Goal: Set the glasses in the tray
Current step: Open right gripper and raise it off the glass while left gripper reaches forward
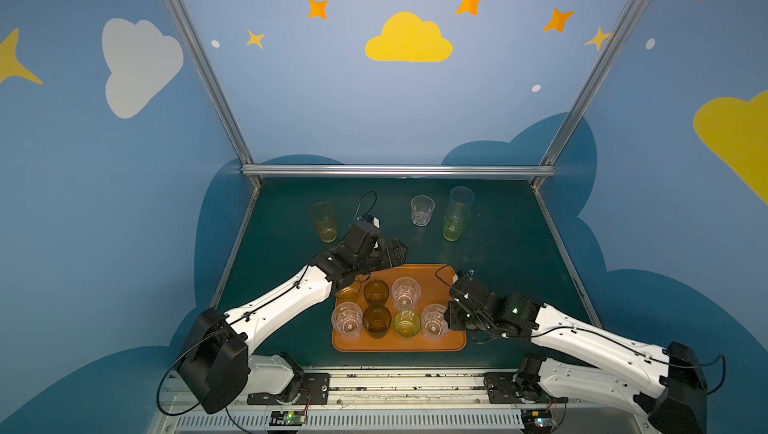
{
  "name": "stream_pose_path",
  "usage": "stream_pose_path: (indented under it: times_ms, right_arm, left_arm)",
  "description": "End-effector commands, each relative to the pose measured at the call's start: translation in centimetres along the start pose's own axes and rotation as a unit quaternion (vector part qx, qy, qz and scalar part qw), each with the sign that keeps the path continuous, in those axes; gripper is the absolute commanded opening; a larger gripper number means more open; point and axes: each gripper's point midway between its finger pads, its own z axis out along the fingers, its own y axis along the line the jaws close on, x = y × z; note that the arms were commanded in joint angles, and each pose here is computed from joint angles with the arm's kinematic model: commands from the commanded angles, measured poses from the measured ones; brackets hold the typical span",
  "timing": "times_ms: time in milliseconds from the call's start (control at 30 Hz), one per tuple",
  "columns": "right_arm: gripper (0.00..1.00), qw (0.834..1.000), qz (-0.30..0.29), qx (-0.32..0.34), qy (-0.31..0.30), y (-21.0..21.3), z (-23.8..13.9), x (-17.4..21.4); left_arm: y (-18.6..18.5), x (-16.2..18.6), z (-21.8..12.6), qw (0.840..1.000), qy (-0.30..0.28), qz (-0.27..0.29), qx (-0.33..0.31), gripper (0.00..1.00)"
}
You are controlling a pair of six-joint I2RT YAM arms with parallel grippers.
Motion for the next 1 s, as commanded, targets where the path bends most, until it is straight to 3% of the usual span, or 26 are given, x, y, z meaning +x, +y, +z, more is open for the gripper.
stream_pose_path:
  times_ms: [0,100,233,400,967]
  right_arm:
    - [0.36,1.0,0.012,0.006,-0.021,-0.8,-0.7,-0.4]
    - [0.39,0.999,0.017,0.007,-0.035,-1.3,-1.3,-0.7]
    - [0.56,0.998,0.02,0.001,-0.051,-1.5,-1.9,-1.2]
    - [0.67,0.997,0.019,-0.007,-0.069,-1.6,-2.4,-2.0]
    - [0.83,0.982,-0.01,-0.091,-0.163,1.9,-5.2,-6.7]
  left_arm:
    - [0.4,0.1,0.1,1.0,0.001,0.005,-0.005,1.0]
    - [0.3,0.1,0.2,1.0,0.004,0.006,-0.002,1.0]
    - [0.2,0.1,0.3,1.0,0.004,0.007,-0.002,1.0]
    - [0.3,-0.5,0.7,1.0,0.004,0.007,-0.02,1.0]
    - [1.5,-4.4,5.3,0.993,0.004,0.024,-0.114,1.0]
